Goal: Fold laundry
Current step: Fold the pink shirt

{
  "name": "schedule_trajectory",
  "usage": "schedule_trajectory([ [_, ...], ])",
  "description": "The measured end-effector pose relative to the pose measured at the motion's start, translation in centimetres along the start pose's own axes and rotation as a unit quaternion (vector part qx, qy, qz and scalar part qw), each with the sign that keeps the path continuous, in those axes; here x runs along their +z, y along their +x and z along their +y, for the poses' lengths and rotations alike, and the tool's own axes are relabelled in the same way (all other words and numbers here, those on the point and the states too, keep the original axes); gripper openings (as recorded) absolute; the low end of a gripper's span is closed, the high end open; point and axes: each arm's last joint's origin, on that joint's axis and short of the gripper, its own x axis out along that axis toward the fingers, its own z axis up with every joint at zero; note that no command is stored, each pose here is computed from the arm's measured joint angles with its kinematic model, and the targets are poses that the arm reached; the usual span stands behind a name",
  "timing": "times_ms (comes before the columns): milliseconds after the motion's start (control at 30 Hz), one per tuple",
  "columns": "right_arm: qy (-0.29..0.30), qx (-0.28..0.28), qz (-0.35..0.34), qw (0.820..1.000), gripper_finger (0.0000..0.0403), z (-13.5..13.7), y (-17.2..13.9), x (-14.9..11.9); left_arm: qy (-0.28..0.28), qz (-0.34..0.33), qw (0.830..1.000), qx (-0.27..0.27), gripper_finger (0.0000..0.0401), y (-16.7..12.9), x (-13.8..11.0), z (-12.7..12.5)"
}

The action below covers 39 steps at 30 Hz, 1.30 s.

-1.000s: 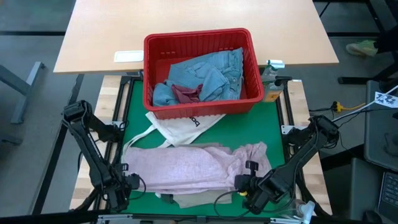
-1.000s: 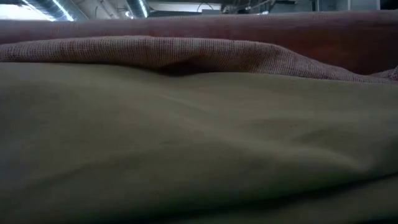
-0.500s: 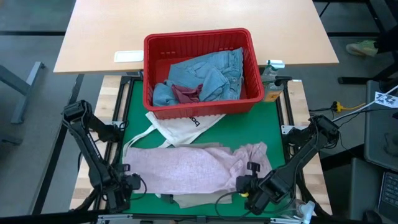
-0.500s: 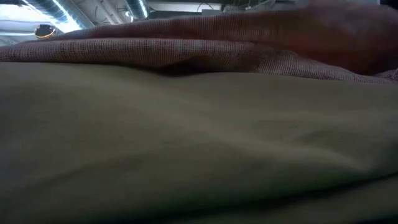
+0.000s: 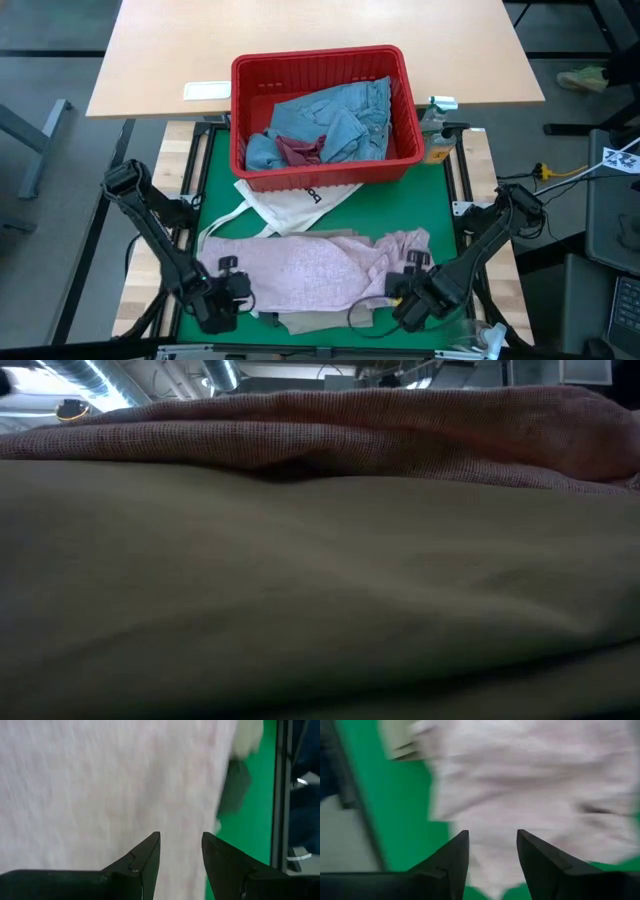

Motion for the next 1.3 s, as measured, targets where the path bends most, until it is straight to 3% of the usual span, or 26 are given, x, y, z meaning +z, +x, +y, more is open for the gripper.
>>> schedule_trajectory([
  [133, -0.011, -0.084, -0.033, 0.996, 0.0166, -1.2, -1.0, -0.4, 0.005, -0.017, 1.000, 0.001, 0.0140, 0.7, 2.0, 0.9],
  [333, -0.016, -0.115, -0.049, 0.992, 0.0166, -3.4, -1.5, -1.7, 0.019, -0.041, 0.999, 0.000, 0.0140, 1.6, 4.5, 2.3],
  [600, 0.053, -0.077, -0.083, 0.992, 0.0166, -8.2, 0.3, -5.5, 0.032, -0.057, 0.998, -0.004, 0.0140, 2.2, 6.6, 3.7],
  [767, 0.076, -0.042, -0.104, 0.991, 0.0166, -9.8, 2.6, -6.1, 0.026, -0.059, 0.998, 0.003, 0.0140, 2.4, 7.2, 4.3],
  [867, 0.026, -0.042, -0.112, 0.992, 0.0166, -9.8, 3.7, -6.0, 0.022, -0.059, 0.998, 0.006, 0.0140, 2.5, 7.4, 4.6],
  [1033, -0.113, -0.067, -0.093, 0.987, 0.0166, -9.6, 5.6, -6.2, 0.027, -0.059, 0.998, 0.007, 0.0140, 2.5, 7.5, 4.6],
  [1300, -0.192, -0.121, -0.106, 0.968, 0.0166, -9.3, 7.3, -5.8, 0.012, -0.060, 0.998, 0.009, 0.0140, 2.5, 7.4, 4.6],
])
